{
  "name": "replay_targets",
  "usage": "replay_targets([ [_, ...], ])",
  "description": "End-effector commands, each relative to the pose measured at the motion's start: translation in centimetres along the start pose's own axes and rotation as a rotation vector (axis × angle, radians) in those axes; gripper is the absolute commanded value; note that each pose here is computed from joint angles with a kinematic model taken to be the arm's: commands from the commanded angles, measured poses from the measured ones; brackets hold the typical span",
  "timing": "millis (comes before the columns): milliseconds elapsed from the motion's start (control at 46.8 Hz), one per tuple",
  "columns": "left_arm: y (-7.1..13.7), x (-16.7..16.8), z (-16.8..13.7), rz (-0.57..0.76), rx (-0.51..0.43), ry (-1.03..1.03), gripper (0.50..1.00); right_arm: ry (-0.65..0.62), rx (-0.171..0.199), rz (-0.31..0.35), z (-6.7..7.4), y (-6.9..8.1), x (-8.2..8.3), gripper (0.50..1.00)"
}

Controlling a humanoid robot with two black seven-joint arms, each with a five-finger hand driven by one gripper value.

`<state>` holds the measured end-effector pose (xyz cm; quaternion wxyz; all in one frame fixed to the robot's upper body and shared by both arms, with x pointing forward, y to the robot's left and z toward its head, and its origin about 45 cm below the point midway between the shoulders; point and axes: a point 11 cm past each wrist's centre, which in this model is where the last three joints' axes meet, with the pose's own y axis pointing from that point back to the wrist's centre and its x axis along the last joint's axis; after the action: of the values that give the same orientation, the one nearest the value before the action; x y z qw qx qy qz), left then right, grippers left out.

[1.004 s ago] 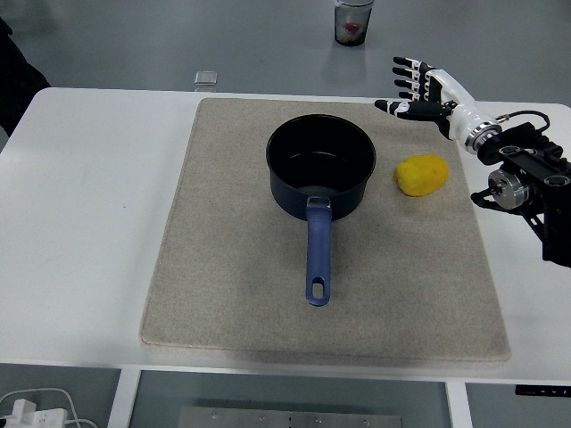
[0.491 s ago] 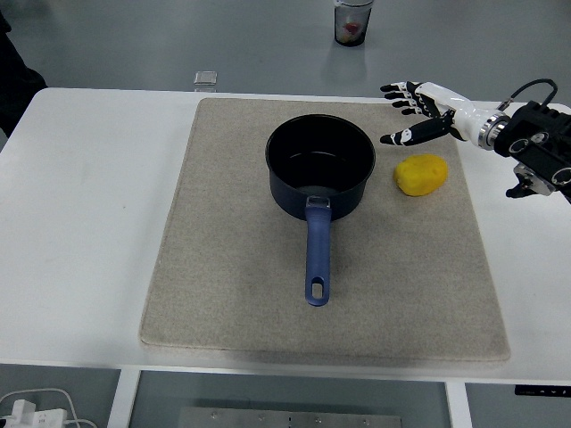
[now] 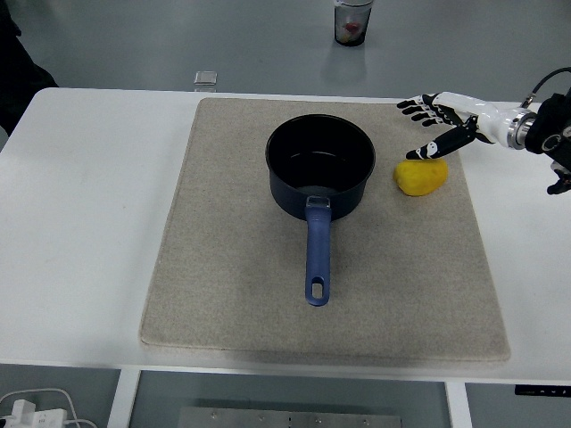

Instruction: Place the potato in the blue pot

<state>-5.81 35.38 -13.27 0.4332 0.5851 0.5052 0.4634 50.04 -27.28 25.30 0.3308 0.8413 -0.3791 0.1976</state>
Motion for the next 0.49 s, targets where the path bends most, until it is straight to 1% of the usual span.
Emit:
replay_targets([
  [0, 0.0, 0.0, 0.0, -0.001, 0.000, 0.000, 0.996, 0.006, -0.008, -0.012, 0.4, 0.5, 0.0, 0.928],
  [85, 0.0, -0.1, 0.0, -0.004, 0.000, 0.001, 0.996, 0.011, -0.022, -0.028, 0.8, 1.0, 0.1, 0.928],
  [171, 0.0, -0.1, 0.0, -0.004, 0.000, -0.001, 0.996, 0.005, -0.029, -0.057, 1.2, 1.5, -0.3, 0.928],
  [342, 0.0, -0.1, 0.0, -0.007, 0.000, 0.000, 0.996, 0.048, -0.054, -0.081, 2.0, 2.3, -0.3, 0.928],
  [470, 0.0, -0.1, 0.0, -0.008, 0.000, -0.001, 0.996, 0.066, -0.062, -0.089, 2.3, 2.6, -0.3, 0.928],
])
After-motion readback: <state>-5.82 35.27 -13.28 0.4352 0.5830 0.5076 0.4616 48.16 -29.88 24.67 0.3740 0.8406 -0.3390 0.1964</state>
